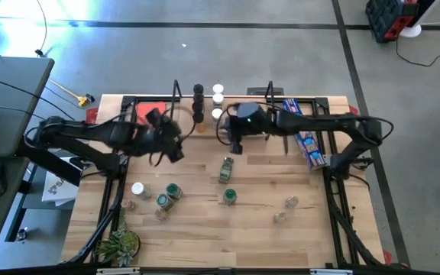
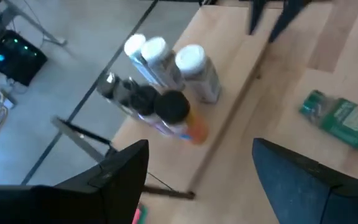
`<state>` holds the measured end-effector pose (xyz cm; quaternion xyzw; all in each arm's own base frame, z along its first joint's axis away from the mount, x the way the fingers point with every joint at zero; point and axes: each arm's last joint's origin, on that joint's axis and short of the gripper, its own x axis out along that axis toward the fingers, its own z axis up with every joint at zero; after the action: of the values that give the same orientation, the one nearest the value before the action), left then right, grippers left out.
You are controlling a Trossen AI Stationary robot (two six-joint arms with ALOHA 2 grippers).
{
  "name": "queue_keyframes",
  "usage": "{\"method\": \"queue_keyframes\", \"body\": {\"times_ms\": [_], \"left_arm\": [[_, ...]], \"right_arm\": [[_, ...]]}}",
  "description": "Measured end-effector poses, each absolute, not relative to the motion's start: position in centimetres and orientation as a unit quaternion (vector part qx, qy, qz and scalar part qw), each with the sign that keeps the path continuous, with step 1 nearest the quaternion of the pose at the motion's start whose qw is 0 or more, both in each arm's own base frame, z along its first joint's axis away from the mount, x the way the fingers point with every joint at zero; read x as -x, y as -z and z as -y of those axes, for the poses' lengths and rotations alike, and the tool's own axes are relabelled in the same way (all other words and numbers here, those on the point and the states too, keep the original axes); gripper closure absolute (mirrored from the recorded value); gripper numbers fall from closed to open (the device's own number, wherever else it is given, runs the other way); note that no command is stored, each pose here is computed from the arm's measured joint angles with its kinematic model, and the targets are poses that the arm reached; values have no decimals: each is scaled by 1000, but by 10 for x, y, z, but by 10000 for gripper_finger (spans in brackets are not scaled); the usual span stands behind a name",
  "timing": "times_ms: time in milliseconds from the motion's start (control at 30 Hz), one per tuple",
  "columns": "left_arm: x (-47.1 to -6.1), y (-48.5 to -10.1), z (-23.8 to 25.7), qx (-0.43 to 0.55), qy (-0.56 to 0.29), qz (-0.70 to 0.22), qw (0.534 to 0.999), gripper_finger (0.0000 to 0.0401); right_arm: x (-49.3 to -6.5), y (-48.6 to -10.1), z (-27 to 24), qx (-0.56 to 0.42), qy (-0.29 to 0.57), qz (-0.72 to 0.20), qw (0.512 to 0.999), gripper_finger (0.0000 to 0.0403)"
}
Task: Shelf spices
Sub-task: Put the white seasoning bottle on the shelf aligned with the other white seasoning bottles
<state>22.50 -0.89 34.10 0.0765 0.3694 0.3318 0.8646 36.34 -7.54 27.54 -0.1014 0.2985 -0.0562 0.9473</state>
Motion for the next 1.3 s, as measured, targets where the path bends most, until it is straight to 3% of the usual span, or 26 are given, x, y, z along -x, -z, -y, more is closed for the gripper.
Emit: {"method": "queue_keyframes", "body": {"times_ms": [267, 433, 633, 867, 1300], "left_arm": [[-200, -299, 34, -69, -378, -337, 859, 121], [-196, -284, 36, -63, -403, -324, 854, 121], [-195, -280, 36, -58, -414, -316, 852, 121], [-195, -280, 36, -54, -415, -313, 852, 121], [-195, -280, 37, -51, -412, -315, 854, 121]], "right_arm": [[-380, -247, 116, 151, 77, -282, 944, 162], [-375, -248, 138, 127, 132, -278, 943, 118], [-369, -235, 161, 62, 119, -289, 948, 115], [-377, -217, 166, 51, 105, -288, 950, 126], [-388, -208, 162, 38, 113, -269, 956, 208]]}}
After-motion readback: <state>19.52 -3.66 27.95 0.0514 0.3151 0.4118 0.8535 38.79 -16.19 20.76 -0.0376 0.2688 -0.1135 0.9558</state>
